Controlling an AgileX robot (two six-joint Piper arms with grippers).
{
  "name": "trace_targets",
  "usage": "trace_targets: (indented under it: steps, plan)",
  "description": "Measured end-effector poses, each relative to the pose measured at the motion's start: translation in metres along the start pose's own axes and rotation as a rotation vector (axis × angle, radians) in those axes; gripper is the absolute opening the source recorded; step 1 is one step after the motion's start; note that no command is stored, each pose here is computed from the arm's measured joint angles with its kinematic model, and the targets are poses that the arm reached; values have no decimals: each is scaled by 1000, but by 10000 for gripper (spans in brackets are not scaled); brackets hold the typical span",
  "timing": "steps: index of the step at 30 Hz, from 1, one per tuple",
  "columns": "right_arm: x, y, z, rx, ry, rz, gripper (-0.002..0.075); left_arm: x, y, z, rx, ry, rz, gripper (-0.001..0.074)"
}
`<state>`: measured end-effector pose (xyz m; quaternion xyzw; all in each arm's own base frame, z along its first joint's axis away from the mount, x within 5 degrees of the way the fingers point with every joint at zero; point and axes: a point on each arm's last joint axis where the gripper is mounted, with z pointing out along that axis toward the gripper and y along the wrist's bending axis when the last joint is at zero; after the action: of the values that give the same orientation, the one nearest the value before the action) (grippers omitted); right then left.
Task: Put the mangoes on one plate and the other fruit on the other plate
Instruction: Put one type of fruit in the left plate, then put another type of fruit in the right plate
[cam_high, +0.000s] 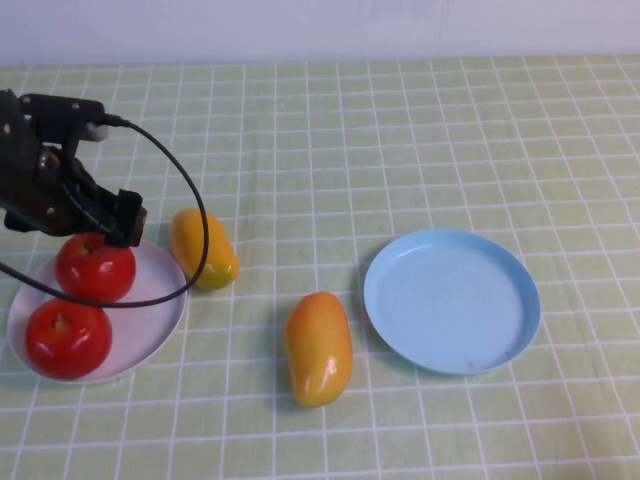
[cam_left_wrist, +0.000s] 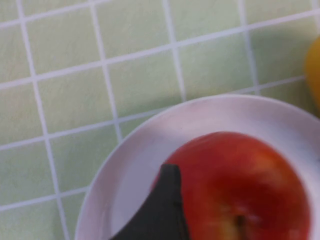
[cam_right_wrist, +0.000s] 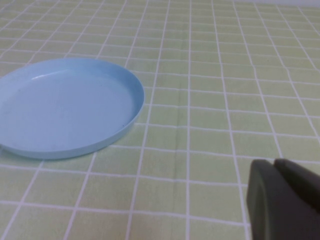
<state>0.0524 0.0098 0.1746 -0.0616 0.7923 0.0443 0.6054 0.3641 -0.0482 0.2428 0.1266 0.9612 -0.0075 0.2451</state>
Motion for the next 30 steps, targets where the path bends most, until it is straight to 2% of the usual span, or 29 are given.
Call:
trace_targets:
  steps: [8, 10, 13, 15, 17, 21, 30]
  plan:
    - [0, 0, 0, 0, 0, 0, -15, -6, -34, -50, 32, -109, 93, 648]
    - [0, 0, 0, 0, 0, 0, -15, -5, -45, -76, 46, -159, 124, 554]
    - [0, 0, 0, 0, 1, 0, -15, 5, -55, -114, 61, -244, 152, 281]
    - [0, 0, 0, 0, 1, 0, -15, 17, -56, -136, 66, -290, 155, 131]
    - [0, 0, 0, 0, 1, 0, -15, 32, -54, -154, 62, -319, 157, 61]
    - [0, 0, 0, 0, 1, 0, -15, 68, -50, -179, 42, -346, 153, 12]
    - [0, 0, 0, 0, 1, 0, -15, 156, -46, -208, 77, -524, 11, 1]
